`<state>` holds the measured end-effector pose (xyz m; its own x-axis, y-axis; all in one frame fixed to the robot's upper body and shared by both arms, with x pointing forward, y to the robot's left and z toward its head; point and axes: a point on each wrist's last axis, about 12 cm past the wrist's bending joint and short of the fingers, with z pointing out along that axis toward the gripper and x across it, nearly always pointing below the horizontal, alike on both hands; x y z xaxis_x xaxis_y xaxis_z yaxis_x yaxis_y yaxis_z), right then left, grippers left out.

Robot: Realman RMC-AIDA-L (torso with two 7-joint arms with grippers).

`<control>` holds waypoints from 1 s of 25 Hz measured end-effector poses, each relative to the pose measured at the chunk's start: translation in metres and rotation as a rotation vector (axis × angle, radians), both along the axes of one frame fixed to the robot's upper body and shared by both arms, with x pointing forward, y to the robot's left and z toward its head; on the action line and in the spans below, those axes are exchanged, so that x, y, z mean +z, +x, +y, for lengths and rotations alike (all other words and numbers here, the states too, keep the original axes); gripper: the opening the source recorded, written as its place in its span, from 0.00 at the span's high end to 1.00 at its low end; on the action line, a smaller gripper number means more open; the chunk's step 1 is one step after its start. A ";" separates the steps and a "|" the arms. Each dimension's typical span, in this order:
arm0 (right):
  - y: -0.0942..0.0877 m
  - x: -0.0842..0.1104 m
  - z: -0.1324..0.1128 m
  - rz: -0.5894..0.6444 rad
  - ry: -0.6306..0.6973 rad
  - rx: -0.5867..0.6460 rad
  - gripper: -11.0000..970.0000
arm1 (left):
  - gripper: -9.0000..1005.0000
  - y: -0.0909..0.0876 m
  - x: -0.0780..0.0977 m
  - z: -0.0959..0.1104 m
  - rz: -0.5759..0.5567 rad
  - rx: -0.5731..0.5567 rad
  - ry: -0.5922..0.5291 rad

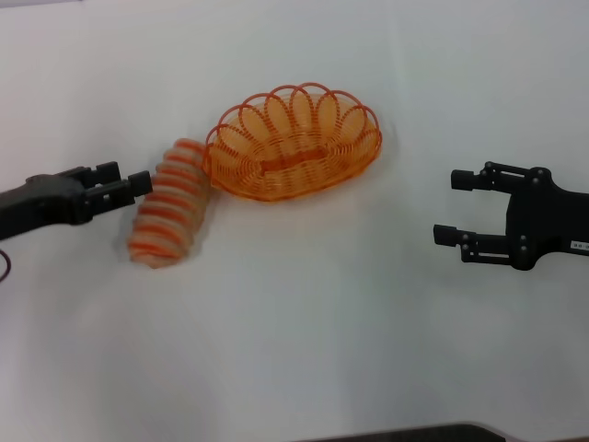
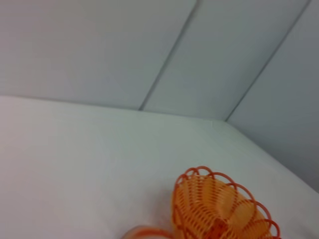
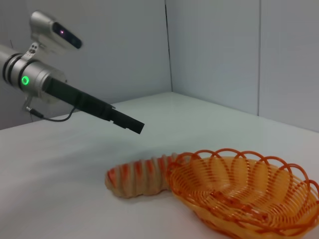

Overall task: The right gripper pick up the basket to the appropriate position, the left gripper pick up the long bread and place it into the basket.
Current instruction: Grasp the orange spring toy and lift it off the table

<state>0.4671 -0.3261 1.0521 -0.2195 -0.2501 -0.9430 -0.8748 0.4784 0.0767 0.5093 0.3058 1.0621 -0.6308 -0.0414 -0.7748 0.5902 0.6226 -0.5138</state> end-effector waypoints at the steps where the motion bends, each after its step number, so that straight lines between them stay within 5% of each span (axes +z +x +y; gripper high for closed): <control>1: 0.000 0.000 0.001 -0.001 0.002 0.000 0.17 | 0.28 0.006 0.004 0.000 0.049 0.005 0.014; 8: 0.005 0.001 0.005 0.003 0.014 0.009 0.17 | 0.28 0.035 0.040 -0.009 0.262 -0.015 0.177; 14: 0.007 0.002 0.008 0.005 0.024 0.014 0.17 | 0.28 0.057 0.071 -0.031 0.313 -0.038 0.391; 25: 0.006 -0.008 0.010 0.025 -0.024 0.021 0.17 | 0.28 0.070 0.079 -0.078 0.407 -0.063 0.604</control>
<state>0.4730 -0.3165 1.0443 -0.2374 -0.2772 -0.9310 -0.8826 0.4620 0.0874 0.5797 0.2276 1.1414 -0.8609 0.3650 -0.3544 0.4697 0.8379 -0.2781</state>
